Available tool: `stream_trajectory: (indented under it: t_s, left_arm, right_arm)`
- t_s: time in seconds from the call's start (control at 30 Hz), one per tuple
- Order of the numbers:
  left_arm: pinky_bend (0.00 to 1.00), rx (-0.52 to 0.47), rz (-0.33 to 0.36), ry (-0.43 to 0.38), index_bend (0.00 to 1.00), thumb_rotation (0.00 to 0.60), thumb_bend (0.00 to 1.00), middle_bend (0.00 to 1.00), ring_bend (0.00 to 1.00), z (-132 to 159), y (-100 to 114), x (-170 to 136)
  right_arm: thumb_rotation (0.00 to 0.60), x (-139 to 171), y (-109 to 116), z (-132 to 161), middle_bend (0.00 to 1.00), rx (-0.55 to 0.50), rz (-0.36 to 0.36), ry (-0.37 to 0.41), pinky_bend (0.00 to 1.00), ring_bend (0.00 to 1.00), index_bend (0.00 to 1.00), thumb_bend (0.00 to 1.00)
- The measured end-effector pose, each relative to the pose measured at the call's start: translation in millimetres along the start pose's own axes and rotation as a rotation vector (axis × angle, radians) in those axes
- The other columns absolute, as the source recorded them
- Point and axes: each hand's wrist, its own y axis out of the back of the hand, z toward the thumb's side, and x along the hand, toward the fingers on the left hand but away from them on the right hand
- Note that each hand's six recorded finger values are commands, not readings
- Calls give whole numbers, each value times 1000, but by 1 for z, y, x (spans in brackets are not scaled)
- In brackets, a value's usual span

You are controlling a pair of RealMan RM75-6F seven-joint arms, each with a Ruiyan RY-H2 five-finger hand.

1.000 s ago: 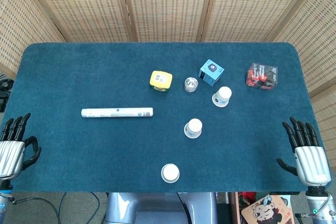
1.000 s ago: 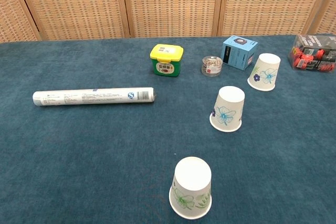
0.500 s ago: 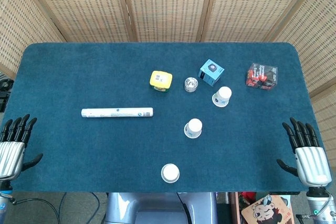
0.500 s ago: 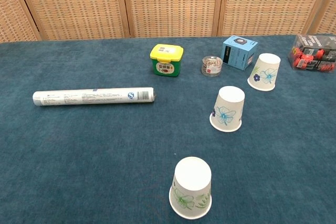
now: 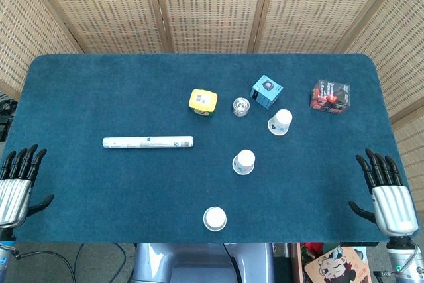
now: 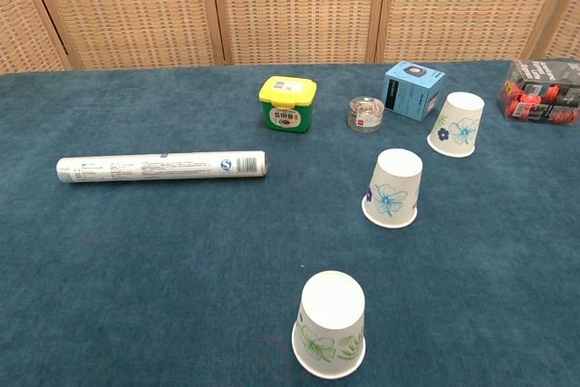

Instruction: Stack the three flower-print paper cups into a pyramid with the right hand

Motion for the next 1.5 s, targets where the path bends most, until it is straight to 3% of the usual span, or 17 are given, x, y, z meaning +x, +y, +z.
stream_trajectory:
  t_s: [0.2,0.37,0.57,0.77,1.0,1.23,1.5]
  left_arm:
    - [0,1,2,1,0,600,208,0,0,0,1,0]
    - [0,0,7,-4,0,600,208,0,0,1,2,-1]
    - [0,1,11,-7,0,600,208,0,0,2,3,-1]
    - [0,5,14,-14,0,600,208,0,0,4,3,-2]
    - [0,9,9,-16,0,600,207,0,0,4,1,0]
    - [0,14,0,-23,0,600,208,0,0,6,-2,1]
    - [0,15,2,-33,0,600,207,0,0,9,-2,0]
  right_arm:
    - [600,1,3,6,0,-78,18,21,0,0,12,121]
    - [600,-2,13,25,0,-165,23,100,0,0,115,122]
    - [600,-11,18,46,0,-212,32,177,0,0,136,122]
    - [600,-41,0,79,0,-343,82,289,0,0,136,121]
    - [600,-81,-14,99,0,-351,86,324,0,0,136,121]
    - [600,-82,-15,125,0,-477,171,381,0,0,189,122]
    - [600,-70,-32,166,0,-591,340,487,0,0,214,121]
